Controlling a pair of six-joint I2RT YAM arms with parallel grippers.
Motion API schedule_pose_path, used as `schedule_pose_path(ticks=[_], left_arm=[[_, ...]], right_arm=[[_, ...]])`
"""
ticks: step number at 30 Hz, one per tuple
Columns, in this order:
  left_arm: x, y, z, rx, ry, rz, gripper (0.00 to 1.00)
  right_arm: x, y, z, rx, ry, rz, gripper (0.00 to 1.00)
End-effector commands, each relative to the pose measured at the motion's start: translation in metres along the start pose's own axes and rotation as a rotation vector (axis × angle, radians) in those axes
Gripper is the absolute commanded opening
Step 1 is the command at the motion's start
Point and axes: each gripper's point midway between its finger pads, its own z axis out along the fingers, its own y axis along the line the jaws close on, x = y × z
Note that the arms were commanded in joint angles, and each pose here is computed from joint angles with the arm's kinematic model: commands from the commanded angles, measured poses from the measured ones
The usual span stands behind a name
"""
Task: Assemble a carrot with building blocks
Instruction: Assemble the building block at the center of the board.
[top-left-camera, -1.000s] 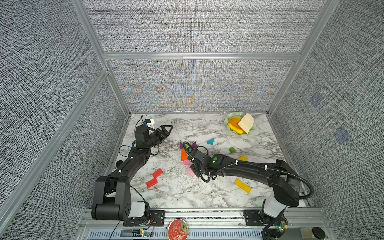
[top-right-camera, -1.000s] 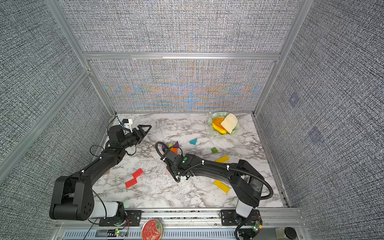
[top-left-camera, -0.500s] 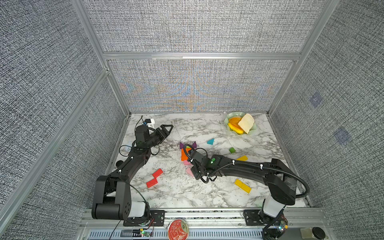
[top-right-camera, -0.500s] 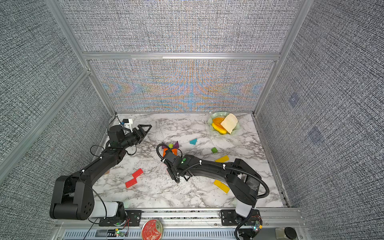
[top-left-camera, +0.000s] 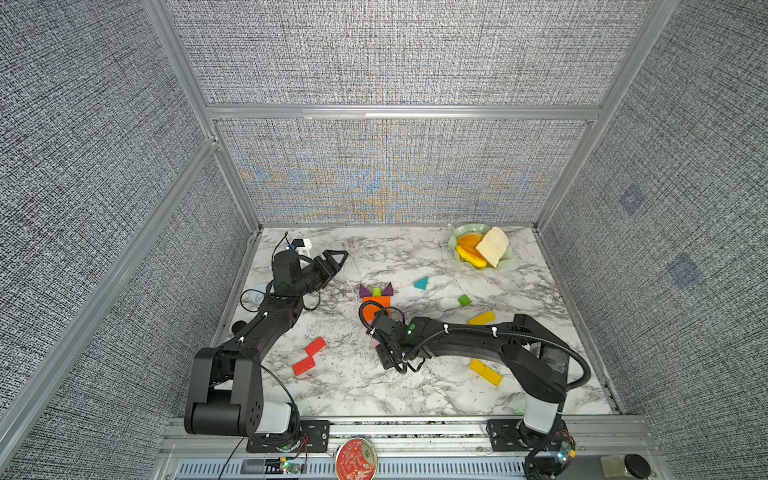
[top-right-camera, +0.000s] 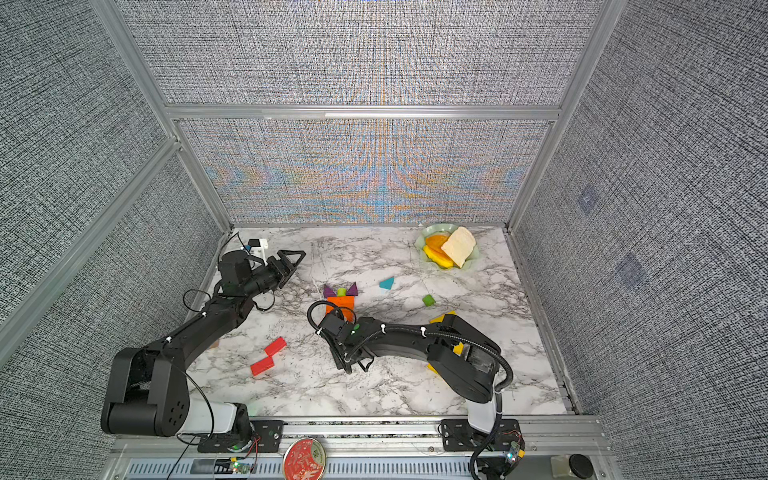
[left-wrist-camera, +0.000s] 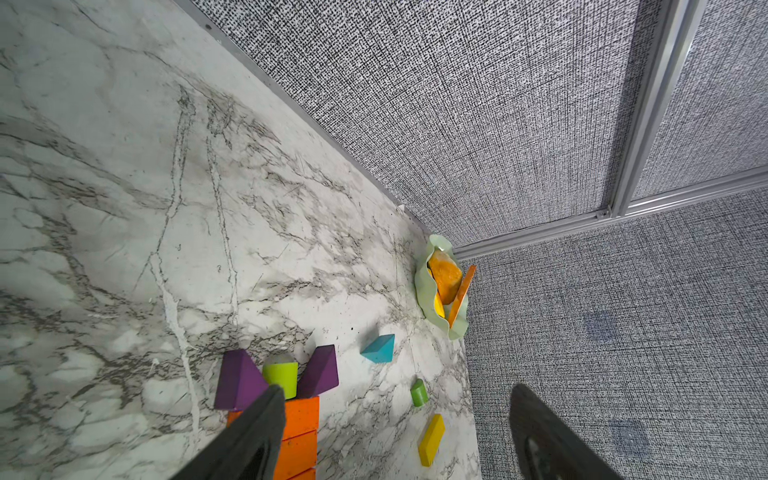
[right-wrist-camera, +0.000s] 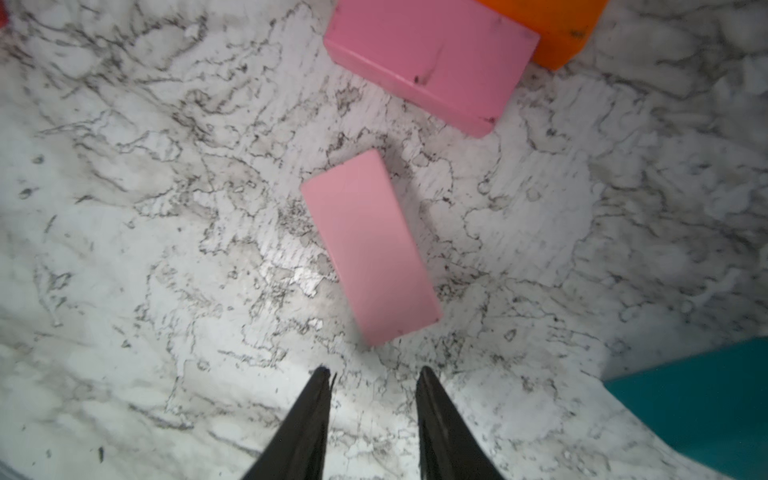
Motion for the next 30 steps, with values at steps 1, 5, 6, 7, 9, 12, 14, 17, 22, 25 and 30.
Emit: schedule_pose_path(ticks=[1, 5, 6, 7, 9, 12, 14, 17, 22, 25, 30], left_arm=[[0.0, -0.002, 0.002, 0.016, 0.007, 0.009, 0.86], [0.001, -0.003, 0.003, 0.028, 0.013, -0.009, 0.85], [0.002, -0.004, 0.003, 0.032, 0.016, -0.013, 0.85], [0.002, -0.006, 0.002, 0.038, 0.016, -0.011, 0.85], [0.001, -0.006, 0.001, 0.038, 0.01, -0.01, 0.85], [0.001, -0.007, 0.0, 0.036, 0.009, -0.007, 0.85], [0.0, -0.008, 0.0, 0.038, 0.008, -0.009, 0.85], [0.0, -0.009, 0.0, 0.041, 0.008, -0.007, 0.85], [0.0, -0.01, -0.001, 0.042, 0.004, -0.005, 0.85], [0.0, -0.009, -0.001, 0.04, 0.004, -0.006, 0.85], [0.001, -0.009, -0.001, 0.04, 0.007, -0.007, 0.85]], right_arm=[[-0.006, -0.003, 0.001, 0.029, -0.018, 0.058, 0.39], [-0.004, -0.007, 0.003, 0.046, -0.011, 0.08, 0.39], [-0.005, -0.007, 0.004, 0.041, -0.016, 0.081, 0.39], [-0.005, -0.008, 0.005, 0.049, -0.014, 0.077, 0.38], [-0.005, -0.013, 0.006, 0.082, -0.007, 0.063, 0.36], [-0.006, -0.013, 0.008, 0.08, -0.005, 0.055, 0.36], [-0.008, -0.016, 0.009, 0.087, -0.007, 0.057, 0.36], [-0.01, -0.022, 0.011, 0.102, -0.006, 0.061, 0.35], [-0.014, -0.027, 0.012, 0.115, -0.005, 0.059, 0.35], [-0.015, -0.023, 0.015, 0.106, 0.002, 0.05, 0.35], [-0.019, -0.02, 0.02, 0.103, 0.003, 0.038, 0.35]])
